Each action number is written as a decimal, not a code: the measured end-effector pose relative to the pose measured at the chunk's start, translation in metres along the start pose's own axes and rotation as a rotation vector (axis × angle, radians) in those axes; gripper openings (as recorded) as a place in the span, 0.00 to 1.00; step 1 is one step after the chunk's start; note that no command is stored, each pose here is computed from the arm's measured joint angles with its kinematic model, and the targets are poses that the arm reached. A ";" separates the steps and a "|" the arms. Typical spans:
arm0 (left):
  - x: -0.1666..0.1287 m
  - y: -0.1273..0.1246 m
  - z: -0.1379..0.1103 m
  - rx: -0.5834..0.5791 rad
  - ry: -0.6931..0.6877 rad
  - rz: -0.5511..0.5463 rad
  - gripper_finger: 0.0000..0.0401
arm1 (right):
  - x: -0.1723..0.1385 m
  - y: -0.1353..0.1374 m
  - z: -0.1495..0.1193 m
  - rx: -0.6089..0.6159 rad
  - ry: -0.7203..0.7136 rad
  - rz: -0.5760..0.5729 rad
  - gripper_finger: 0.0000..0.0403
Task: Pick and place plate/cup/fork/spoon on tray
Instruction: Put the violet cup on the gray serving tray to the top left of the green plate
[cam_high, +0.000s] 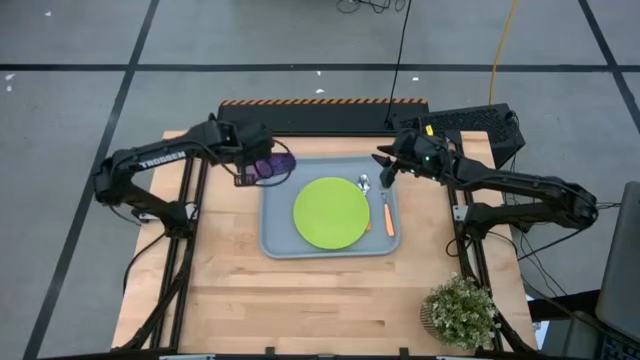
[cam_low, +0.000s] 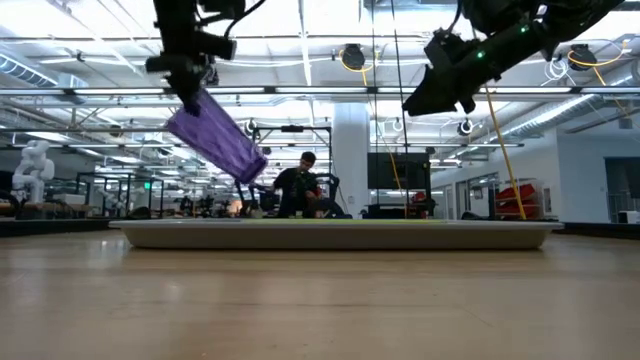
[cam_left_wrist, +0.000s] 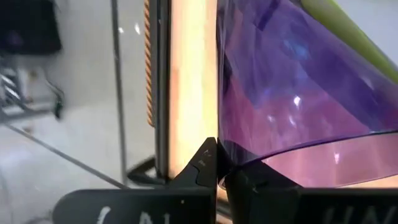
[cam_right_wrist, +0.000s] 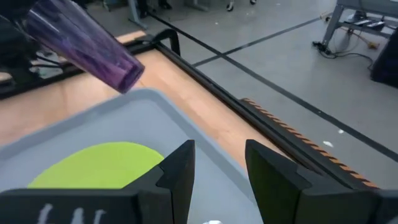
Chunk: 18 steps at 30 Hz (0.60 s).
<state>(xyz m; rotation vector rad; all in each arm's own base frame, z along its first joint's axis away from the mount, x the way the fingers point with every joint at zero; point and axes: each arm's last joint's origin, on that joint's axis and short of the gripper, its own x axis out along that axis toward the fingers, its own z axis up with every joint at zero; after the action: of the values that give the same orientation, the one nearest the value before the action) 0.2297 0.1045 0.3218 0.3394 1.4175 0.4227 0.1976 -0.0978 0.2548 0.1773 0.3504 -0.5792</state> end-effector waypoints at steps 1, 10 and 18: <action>-0.004 0.003 0.002 -0.027 0.012 -0.026 0.02 | -0.001 0.000 0.001 0.007 -0.004 0.014 0.33; 0.005 0.023 0.034 -0.056 0.234 -0.213 0.02 | -0.004 0.001 0.002 0.031 -0.008 0.050 0.33; 0.033 0.053 0.058 -0.080 0.221 -0.304 0.02 | -0.004 0.003 0.002 0.028 -0.004 0.101 0.33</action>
<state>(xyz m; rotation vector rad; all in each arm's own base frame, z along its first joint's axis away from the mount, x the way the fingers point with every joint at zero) 0.2863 0.1683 0.3251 0.0084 1.6324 0.2719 0.1970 -0.0940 0.2581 0.2191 0.3280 -0.4849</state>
